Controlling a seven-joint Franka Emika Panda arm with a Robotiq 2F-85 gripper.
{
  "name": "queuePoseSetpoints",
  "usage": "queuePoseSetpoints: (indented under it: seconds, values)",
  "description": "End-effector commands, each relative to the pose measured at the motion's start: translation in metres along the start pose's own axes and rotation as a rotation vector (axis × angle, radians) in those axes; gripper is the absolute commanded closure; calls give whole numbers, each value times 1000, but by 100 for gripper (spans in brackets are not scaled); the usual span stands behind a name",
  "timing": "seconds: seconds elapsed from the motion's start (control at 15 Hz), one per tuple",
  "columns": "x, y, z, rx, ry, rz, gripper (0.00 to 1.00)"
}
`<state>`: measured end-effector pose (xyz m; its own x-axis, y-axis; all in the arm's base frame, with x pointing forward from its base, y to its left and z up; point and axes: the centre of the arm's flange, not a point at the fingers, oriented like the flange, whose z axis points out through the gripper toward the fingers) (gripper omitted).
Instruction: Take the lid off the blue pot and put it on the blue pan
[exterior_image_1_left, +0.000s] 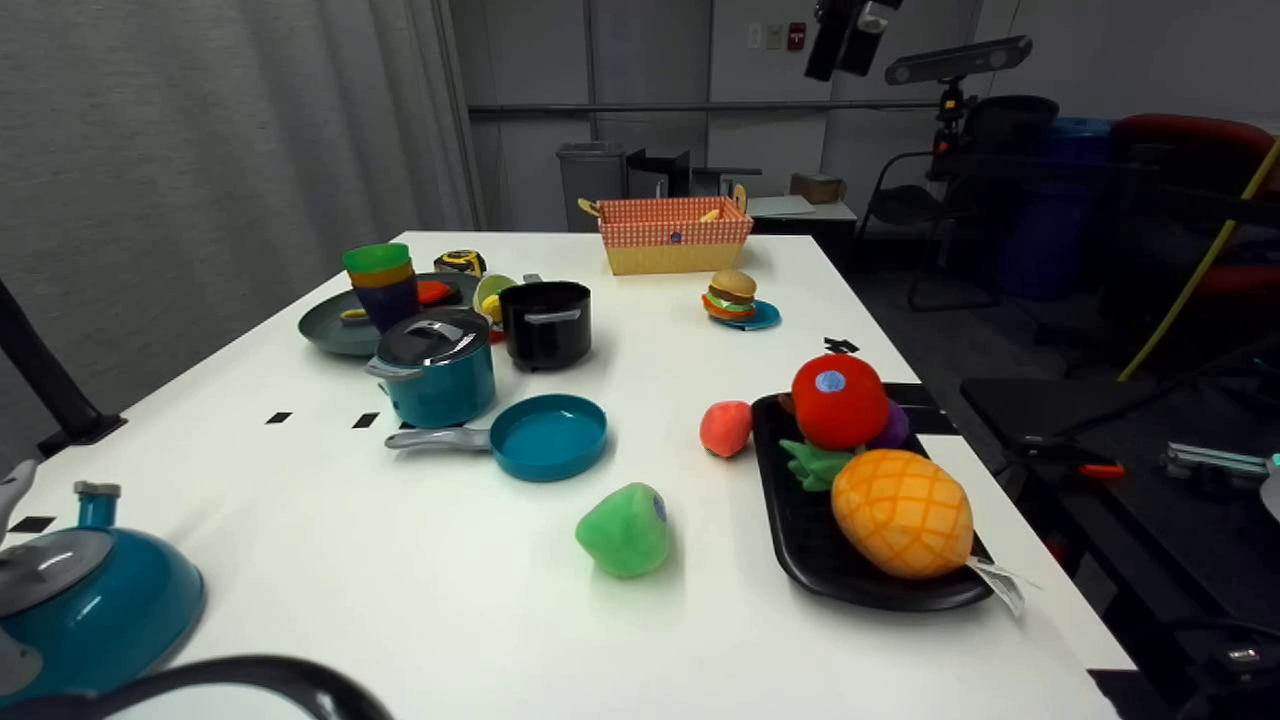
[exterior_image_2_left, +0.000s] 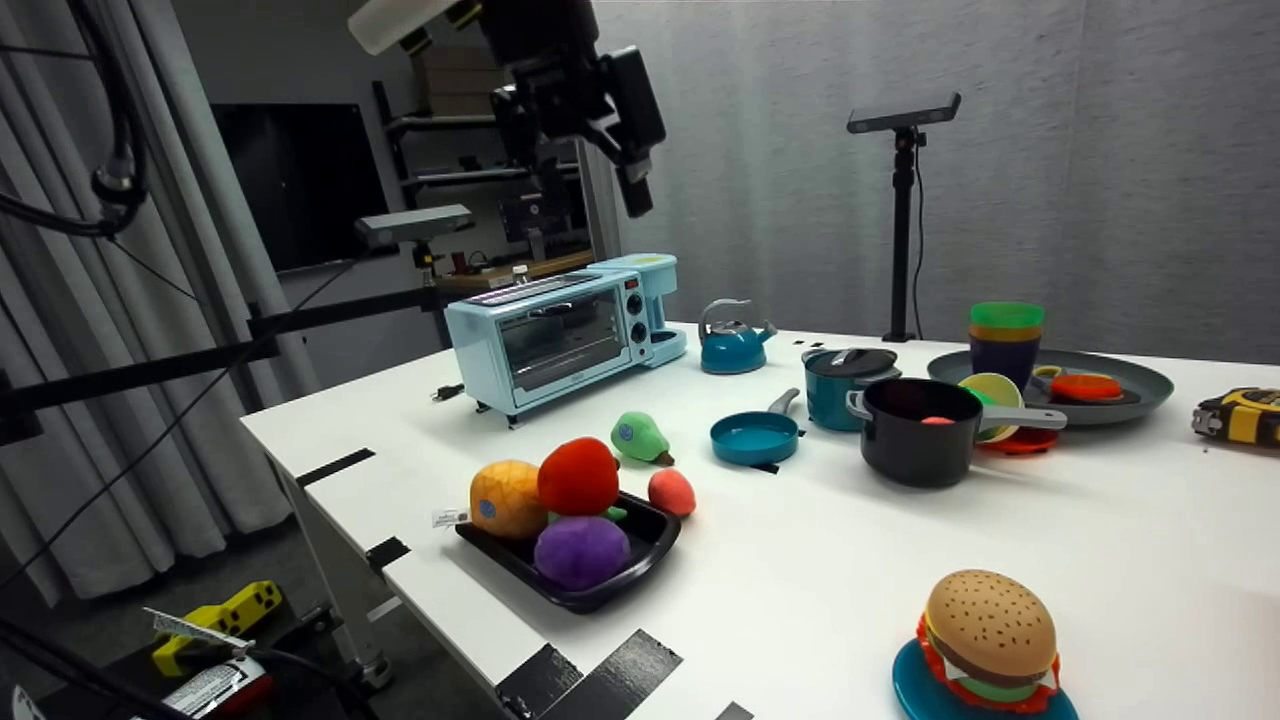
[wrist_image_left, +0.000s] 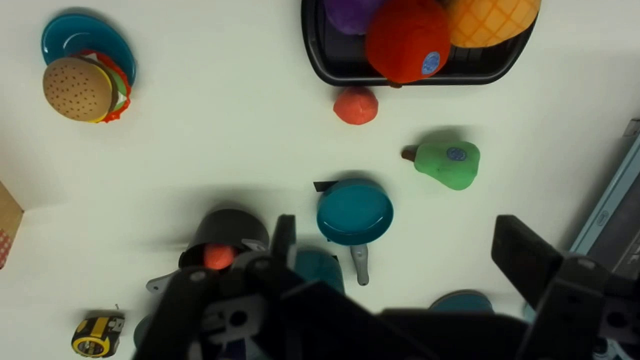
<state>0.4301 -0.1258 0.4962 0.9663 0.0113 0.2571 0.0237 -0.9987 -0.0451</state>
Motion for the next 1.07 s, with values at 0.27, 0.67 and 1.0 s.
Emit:
queuePoseSetpoints:
  seconds: [0.27,0.67,1.0]
  values:
    - [26,8,4,-21,4,4,0]
    - [27,8,4,-21,5,3,0]
    - [27,7,5,-33,15,12,0]
